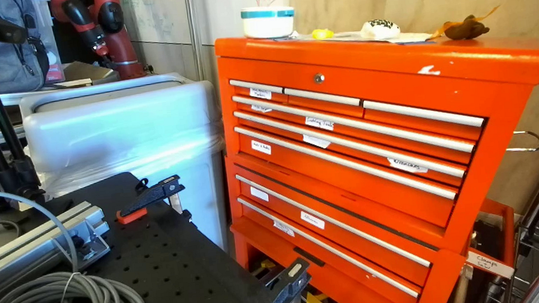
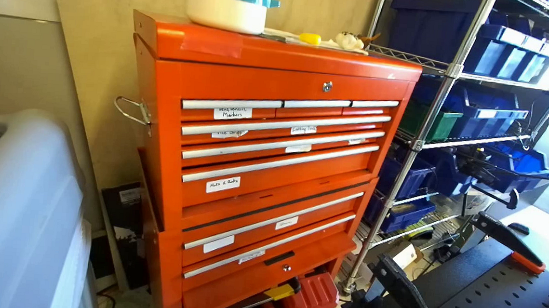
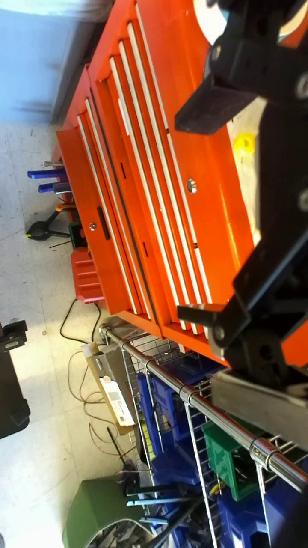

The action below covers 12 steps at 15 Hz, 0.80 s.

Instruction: Move the white object

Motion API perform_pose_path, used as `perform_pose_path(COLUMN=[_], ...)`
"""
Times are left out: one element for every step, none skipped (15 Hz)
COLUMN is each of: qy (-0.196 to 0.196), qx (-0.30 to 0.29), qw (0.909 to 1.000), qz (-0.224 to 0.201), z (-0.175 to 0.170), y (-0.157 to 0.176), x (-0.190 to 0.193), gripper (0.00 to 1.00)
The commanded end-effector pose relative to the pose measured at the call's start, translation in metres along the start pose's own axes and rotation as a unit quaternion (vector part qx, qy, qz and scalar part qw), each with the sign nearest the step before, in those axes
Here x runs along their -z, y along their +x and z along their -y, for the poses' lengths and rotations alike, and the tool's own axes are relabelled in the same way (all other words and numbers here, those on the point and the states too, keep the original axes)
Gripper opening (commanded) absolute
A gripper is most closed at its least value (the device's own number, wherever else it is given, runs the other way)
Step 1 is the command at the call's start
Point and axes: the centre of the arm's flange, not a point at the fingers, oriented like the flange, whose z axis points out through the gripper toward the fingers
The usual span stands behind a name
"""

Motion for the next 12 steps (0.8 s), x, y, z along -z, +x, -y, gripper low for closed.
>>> perform_pose_path(qy=[-0.004, -0.002, -0.004, -0.007, -0.011, -0.013, -0.015, -0.014, -0.014, -0.012, -0.010, -0.010], qx=[-0.041, -0.053, -0.061, -0.075, -0.084, -0.096, -0.108, -0.122, -0.138, -0.153, -0.172, -0.194], qw=[0.9991, 0.9985, 0.9979, 0.9968, 0.9959, 0.9945, 0.9930, 0.9913, 0.9889, 0.9865, 0.9832, 0.9789], qz=[-0.013, -0.017, -0.021, -0.028, -0.033, -0.040, -0.045, -0.049, -0.053, -0.056, -0.060, -0.065], z=[0.017, 0.019, 0.020, 0.022, 0.024, 0.025, 0.026, 0.026, 0.025, 0.024, 0.023, 0.022], y=[0.047, 0.061, 0.071, 0.083, 0.093, 0.104, 0.113, 0.123, 0.131, 0.140, 0.148, 0.155], x=[-0.023, -0.033, -0.042, -0.052, -0.061, -0.069, -0.077, -0.082, -0.088, -0.094, -0.100, -0.106], gripper=[1.00, 1.00, 1.00, 1.00, 1.00, 1.00, 1.00, 1.00, 1.00, 1.00, 1.00, 1.00])
